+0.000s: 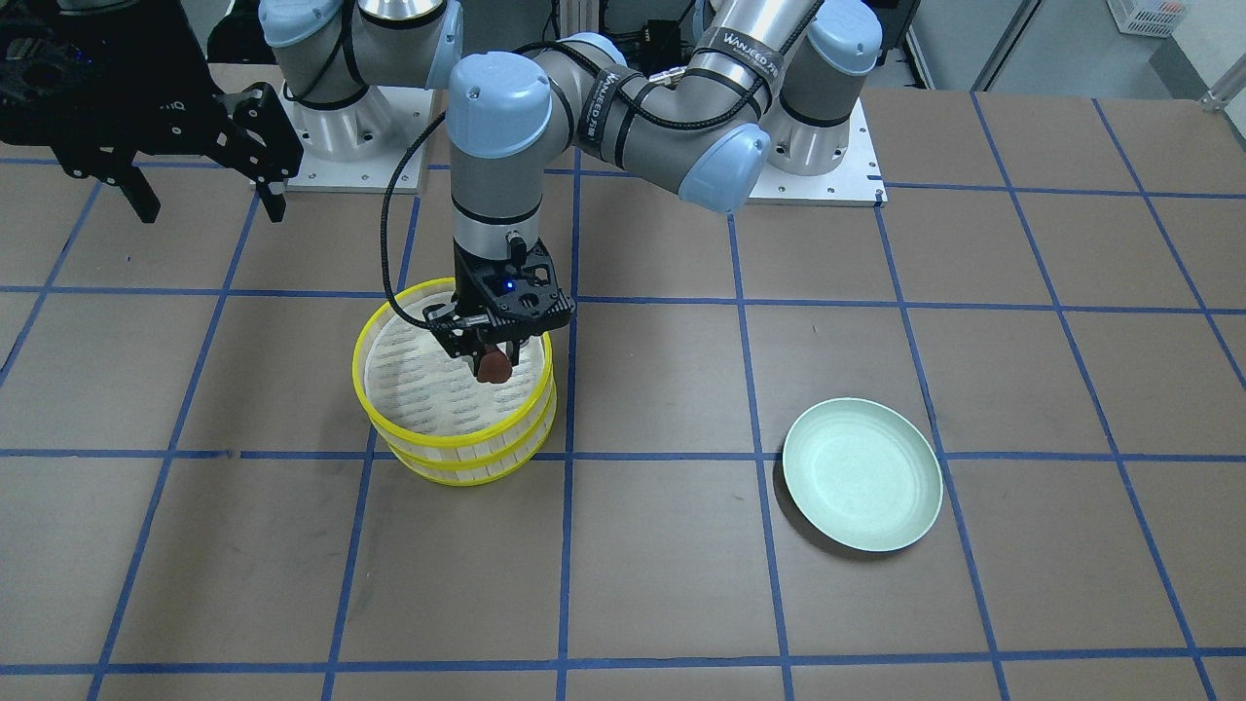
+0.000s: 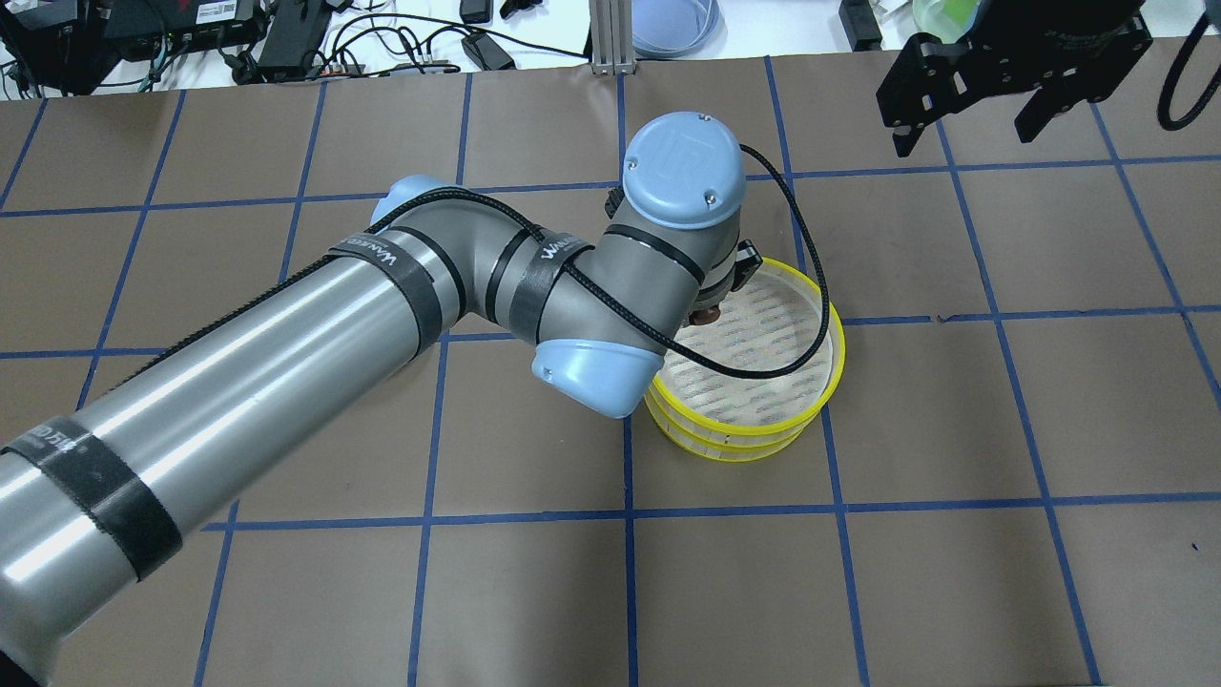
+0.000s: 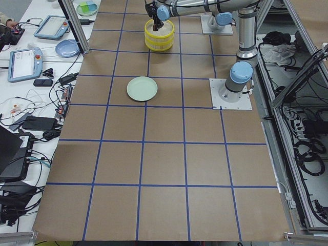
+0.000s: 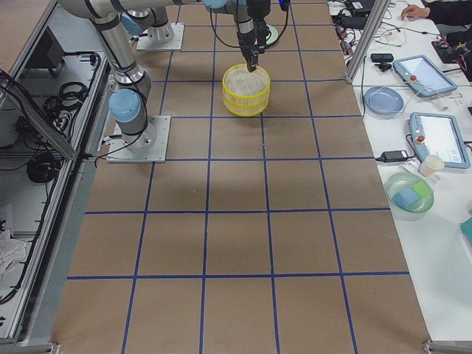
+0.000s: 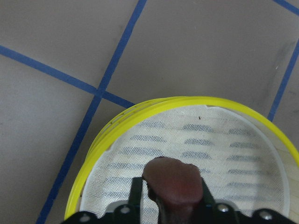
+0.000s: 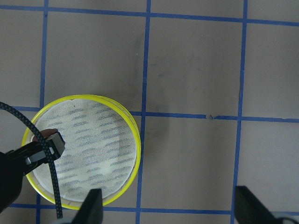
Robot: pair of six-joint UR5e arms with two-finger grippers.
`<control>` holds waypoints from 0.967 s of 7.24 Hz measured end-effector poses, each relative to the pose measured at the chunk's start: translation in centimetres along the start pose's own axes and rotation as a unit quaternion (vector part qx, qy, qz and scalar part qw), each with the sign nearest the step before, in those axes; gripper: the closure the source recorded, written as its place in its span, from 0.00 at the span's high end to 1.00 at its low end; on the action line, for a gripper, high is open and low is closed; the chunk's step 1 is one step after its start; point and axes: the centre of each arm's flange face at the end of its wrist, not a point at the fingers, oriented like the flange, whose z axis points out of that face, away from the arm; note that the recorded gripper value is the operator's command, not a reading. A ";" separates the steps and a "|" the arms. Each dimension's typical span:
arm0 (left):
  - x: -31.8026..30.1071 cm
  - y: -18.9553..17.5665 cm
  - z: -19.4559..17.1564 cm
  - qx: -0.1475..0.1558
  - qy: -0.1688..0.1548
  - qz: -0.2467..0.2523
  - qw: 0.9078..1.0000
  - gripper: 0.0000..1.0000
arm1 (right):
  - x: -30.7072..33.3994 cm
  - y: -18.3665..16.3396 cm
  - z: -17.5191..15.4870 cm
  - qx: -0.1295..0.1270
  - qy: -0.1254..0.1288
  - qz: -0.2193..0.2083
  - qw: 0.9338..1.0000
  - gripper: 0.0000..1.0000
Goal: Stack buns with steamer
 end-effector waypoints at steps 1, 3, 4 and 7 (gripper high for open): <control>0.0 0.0 0.1 0.000 0.000 0.000 1.000 1.00 | 0.0 0.0 0.0 -0.001 0.000 0.000 1.000 1.00; 0.1 0.1 0.2 0.000 0.000 0.001 1.000 1.00 | 0.0 0.0 0.0 -0.001 0.000 -0.001 1.000 1.00; 0.1 0.0 0.1 0.001 0.000 0.003 1.000 1.00 | -0.1 0.0 0.0 -0.001 0.000 -0.001 1.000 1.00; -1.6 -3.1 -2.5 0.021 0.004 0.045 0.999 1.00 | -0.1 0.0 0.0 -0.001 0.000 -0.001 1.000 1.00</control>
